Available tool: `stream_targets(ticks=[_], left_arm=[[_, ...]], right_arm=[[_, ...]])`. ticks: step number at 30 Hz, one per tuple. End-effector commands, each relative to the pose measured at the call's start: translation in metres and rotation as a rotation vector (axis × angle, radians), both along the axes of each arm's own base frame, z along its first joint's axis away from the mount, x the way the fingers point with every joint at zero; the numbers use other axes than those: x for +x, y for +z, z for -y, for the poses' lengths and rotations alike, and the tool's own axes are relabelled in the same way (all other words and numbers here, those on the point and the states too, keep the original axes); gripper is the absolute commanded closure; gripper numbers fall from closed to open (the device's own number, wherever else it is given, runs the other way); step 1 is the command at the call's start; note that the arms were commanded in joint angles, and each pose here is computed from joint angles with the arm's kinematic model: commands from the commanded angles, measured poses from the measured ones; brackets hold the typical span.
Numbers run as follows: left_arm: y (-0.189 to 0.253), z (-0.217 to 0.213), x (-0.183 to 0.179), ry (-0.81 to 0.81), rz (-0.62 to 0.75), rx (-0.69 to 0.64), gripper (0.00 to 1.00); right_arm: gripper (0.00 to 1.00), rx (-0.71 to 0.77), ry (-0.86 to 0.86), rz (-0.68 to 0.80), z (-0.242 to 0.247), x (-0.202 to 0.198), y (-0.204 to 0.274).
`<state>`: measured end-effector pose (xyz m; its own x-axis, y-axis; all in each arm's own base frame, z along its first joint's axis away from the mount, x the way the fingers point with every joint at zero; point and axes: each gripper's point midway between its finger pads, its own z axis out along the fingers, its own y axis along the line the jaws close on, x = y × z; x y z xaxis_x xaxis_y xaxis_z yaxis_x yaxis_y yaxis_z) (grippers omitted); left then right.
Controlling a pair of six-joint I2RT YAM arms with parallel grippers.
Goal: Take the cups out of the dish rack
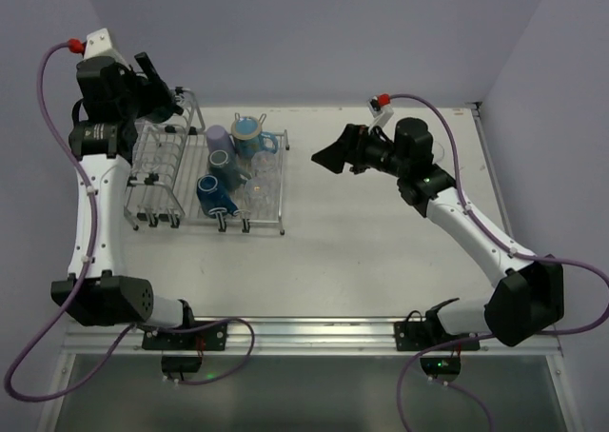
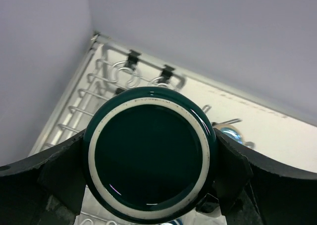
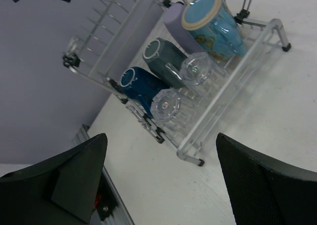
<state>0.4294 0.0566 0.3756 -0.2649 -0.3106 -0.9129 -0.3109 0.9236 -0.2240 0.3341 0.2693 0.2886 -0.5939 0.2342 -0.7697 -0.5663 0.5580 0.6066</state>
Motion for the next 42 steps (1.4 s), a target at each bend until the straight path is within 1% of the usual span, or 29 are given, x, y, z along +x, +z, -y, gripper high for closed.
stream_targets(ticks=[1,2,3,4,5,6,7,8,9,10,11,12,13,14,15,18,22,26,29,31,32,33,36,40,42], left_arm=[[0.054,0.044,-0.016,-0.207,0.232,-0.078,0.83],[0.051,0.057,-0.019,-0.261,0.245,-0.114,0.84],[0.058,0.084,-0.024,-0.377,0.287,-0.141,0.85],[0.043,0.100,-0.033,-0.433,0.277,-0.170,0.86],[0.049,0.114,-0.037,-0.486,0.326,-0.191,0.87],[0.046,0.143,-0.047,-0.598,0.333,-0.222,0.87],[0.031,0.161,-0.058,-0.653,0.321,-0.252,0.88],[0.028,0.176,-0.065,-0.698,0.327,-0.296,0.88],[0.040,0.203,-0.077,-0.816,0.387,-0.315,0.88],[0.029,0.216,-0.085,-0.861,0.382,-0.345,0.89],[0.027,0.225,-0.091,-0.891,0.381,-0.393,0.89],[0.035,0.241,-0.102,-0.968,0.431,-0.405,0.89],[0.026,0.248,-0.108,-0.988,0.423,-0.428,0.89],[0.034,0.257,-0.116,-1.025,0.458,-0.447,0.90],[0.028,0.261,-0.122,-1.049,0.457,-0.459,0.90],[0.034,0.273,-0.136,-1.106,0.501,-0.479,0.91],[0.031,0.281,-0.151,-1.147,0.533,-0.498,0.92],[0.029,0.289,-0.161,-1.178,0.561,-0.508,0.93],[0.026,0.295,-0.166,-1.204,0.569,-0.509,0.94],[0.023,0.299,-0.167,-1.223,0.561,-0.507,0.94],[0.021,0.301,-0.168,-1.231,0.558,-0.505,0.94],[0.019,0.303,-0.169,-1.238,0.551,-0.506,0.94],[0.013,0.307,-0.171,-1.257,0.536,-0.503,0.94],[0.010,0.315,-0.178,-1.293,0.531,-0.495,0.93],[0.009,0.317,-0.180,-1.298,0.531,-0.492,0.90]], right_arm=[[0.08,0.174,0.071,0.052,-0.015,-0.017,0.050],[0.08,0.219,0.074,0.044,-0.017,-0.020,0.059],[0.10,0.238,0.070,0.030,-0.017,-0.021,0.059],[0.11,0.263,0.067,0.023,-0.017,-0.022,0.062],[0.13,0.316,0.072,0.013,-0.018,-0.025,0.072],[0.16,0.336,0.072,-0.008,-0.018,-0.027,0.069],[0.17,0.360,0.077,-0.014,-0.019,-0.029,0.073],[0.18,0.403,0.089,-0.022,-0.021,-0.033,0.080],[0.19,0.416,0.099,-0.030,-0.023,-0.037,0.078],[0.21,0.431,0.120,-0.021,-0.026,-0.041,0.081],[0.21,0.456,0.142,-0.010,-0.030,-0.046,0.086],[0.21,0.466,0.145,-0.016,-0.031,-0.048,0.085],[0.23,0.479,0.146,-0.018,-0.031,-0.049,0.085],[0.23,0.507,0.152,-0.019,-0.031,-0.051,0.089],[0.23,0.513,0.155,-0.035,-0.032,-0.052,0.085],[0.24,0.547,0.160,-0.073,-0.032,-0.052,0.083],[0.25,0.579,0.168,-0.130,-0.034,-0.056,0.080],[0.28,0.599,0.163,-0.156,-0.037,-0.061,0.079],[0.30,0.637,0.224,-0.144,-0.041,-0.071,0.090],[0.34,0.655,0.266,-0.153,-0.044,-0.075,0.092],[0.36,0.693,0.294,-0.134,-0.042,-0.079,0.102],[0.37,0.699,0.304,-0.144,-0.044,-0.079,0.100],[0.44,0.723,0.352,-0.147,-0.047,-0.083,0.104],[0.48,0.776,0.381,-0.161,-0.049,-0.084,0.108],[0.49,0.782,0.393,-0.162,-0.051,-0.084,0.111]])
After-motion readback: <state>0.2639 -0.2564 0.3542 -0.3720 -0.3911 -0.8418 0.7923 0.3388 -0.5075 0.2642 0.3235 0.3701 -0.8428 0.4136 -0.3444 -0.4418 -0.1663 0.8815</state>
